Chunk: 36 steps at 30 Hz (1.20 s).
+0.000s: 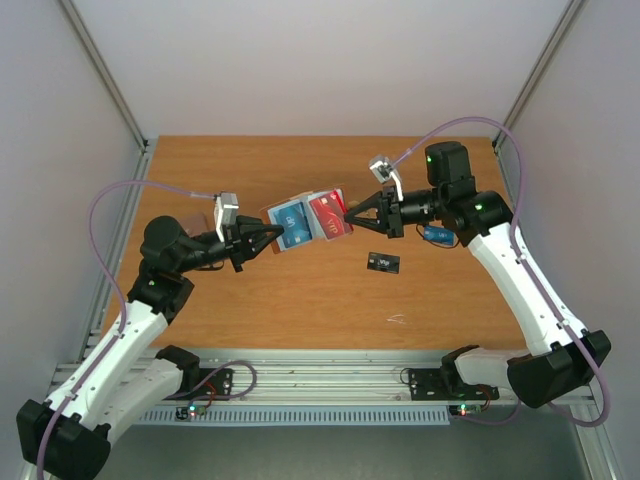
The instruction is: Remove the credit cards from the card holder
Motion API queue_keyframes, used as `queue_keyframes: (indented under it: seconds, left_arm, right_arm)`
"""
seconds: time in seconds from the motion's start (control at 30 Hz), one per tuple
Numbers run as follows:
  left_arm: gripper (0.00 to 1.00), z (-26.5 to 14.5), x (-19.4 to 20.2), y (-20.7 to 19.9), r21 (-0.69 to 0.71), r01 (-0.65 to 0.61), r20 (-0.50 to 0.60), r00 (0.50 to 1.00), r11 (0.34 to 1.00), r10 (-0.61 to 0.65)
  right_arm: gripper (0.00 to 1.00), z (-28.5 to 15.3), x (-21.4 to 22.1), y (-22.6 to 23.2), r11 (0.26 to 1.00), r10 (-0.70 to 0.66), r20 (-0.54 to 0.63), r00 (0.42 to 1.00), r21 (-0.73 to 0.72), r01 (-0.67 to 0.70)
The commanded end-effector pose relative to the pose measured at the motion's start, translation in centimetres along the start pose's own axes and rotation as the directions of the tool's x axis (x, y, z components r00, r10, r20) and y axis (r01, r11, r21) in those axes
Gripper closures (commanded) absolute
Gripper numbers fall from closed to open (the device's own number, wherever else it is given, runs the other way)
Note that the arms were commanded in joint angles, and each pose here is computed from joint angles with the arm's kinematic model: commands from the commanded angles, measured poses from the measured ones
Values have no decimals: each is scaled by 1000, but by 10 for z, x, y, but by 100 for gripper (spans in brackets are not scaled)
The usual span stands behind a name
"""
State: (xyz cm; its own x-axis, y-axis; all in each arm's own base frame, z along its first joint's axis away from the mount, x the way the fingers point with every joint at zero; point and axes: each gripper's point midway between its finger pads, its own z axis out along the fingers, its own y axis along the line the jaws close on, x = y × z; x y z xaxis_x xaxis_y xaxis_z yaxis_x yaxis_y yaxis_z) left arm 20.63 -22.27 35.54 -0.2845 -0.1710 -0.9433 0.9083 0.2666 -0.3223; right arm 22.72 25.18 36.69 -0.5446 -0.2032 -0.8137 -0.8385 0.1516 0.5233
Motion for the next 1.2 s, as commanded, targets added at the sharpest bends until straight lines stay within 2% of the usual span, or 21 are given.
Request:
queue_keyframes:
  seconds: [0.0,0.2,0.3,0.53,0.7,0.83,0.97,1.17]
  left_arm:
    - [100,-2,-11,-13,40,-70,38,997,997,69]
    - [100,-1,-10,-12,44,-69,34,997,997,67]
    - [100,2,-12,-11,47,-65,45,997,997,63]
    - [100,3,-13,-9,38,-49,49,998,998,47]
    - [100,1,-16,3,-38,-7,71,997,999,10]
    - [100,-1,-19,15,-93,41,95,995,995,-32]
    - [100,3,-18,-11,43,-29,66,997,999,26]
    - [100,6,-17,-19,96,-52,47,998,994,47]
  right_arm:
    - [99,-8,-1,6,1000,-21,-3,1000,12,21]
    - [99,-2,-6,8,1000,6,0,1000,-13,-6]
    - [99,12,-11,25,992,-59,21,998,-106,61]
    - [99,33,-17,48,956,-94,66,993,-274,109]
    - [99,27,-15,49,953,-125,86,988,-266,143]
    - [99,16,-13,34,968,-81,97,992,-231,101]
    - [99,24,-12,25,980,-46,72,996,-192,59]
    - [99,45,-13,22,982,-80,55,995,-167,88]
